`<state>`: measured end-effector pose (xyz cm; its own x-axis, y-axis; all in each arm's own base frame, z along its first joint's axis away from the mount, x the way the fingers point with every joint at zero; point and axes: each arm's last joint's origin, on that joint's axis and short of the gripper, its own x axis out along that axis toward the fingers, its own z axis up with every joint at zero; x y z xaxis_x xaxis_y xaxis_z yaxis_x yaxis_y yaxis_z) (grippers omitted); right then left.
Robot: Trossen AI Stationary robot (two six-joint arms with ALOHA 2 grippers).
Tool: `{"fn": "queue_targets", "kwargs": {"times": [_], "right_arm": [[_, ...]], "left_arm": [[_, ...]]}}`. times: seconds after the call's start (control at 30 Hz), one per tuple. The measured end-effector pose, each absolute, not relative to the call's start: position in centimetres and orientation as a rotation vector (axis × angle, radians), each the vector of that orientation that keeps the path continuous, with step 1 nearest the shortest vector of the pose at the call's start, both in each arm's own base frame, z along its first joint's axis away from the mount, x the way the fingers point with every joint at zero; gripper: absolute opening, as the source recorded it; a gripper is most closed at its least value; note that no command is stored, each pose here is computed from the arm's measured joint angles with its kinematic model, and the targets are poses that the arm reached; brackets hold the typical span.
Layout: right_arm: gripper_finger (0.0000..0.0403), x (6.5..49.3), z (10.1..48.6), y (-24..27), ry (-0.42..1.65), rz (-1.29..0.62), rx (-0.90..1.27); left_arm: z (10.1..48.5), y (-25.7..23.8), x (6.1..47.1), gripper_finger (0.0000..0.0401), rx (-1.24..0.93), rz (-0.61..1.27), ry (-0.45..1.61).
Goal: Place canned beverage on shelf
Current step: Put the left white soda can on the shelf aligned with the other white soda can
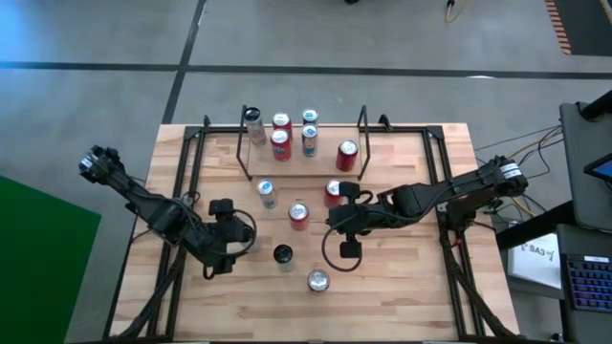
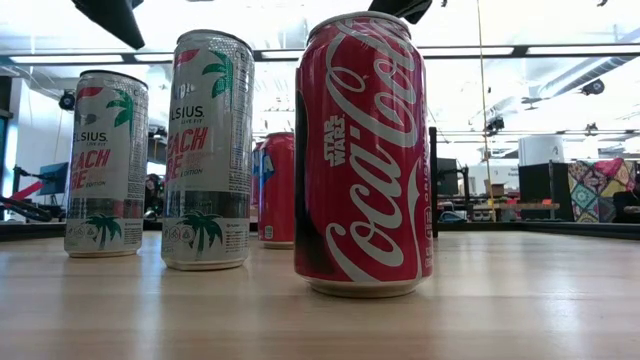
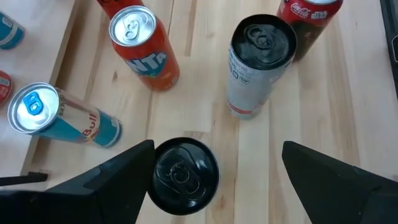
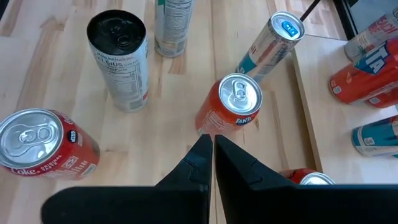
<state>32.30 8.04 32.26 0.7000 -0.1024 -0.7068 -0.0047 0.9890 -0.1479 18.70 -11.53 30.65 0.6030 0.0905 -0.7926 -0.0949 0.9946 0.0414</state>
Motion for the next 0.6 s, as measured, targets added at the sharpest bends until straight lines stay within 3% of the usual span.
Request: {"fn": "queue_targets", "kwargs": {"times": [0.23,0.47,0.6], "right_arm": [[0.0009,32.25,32.25,8.25,0.794,-0.054,-0.131],[0.0009,32.23,32.24,8.38,0.793,-0.054,-0.126],[0.0009,32.22,32.20,8.39,0.794,-0.054,-0.126]], "left_arm": [[30.63,-11.48,18.62,0.0344,-0.003,0.109,0.920],[30.27,-11.30,18.35,0.0394,-0.009,0.141,0.964],[30.02,-11.48,18.51,0.0386,-0.021,0.153,0.974]]}}
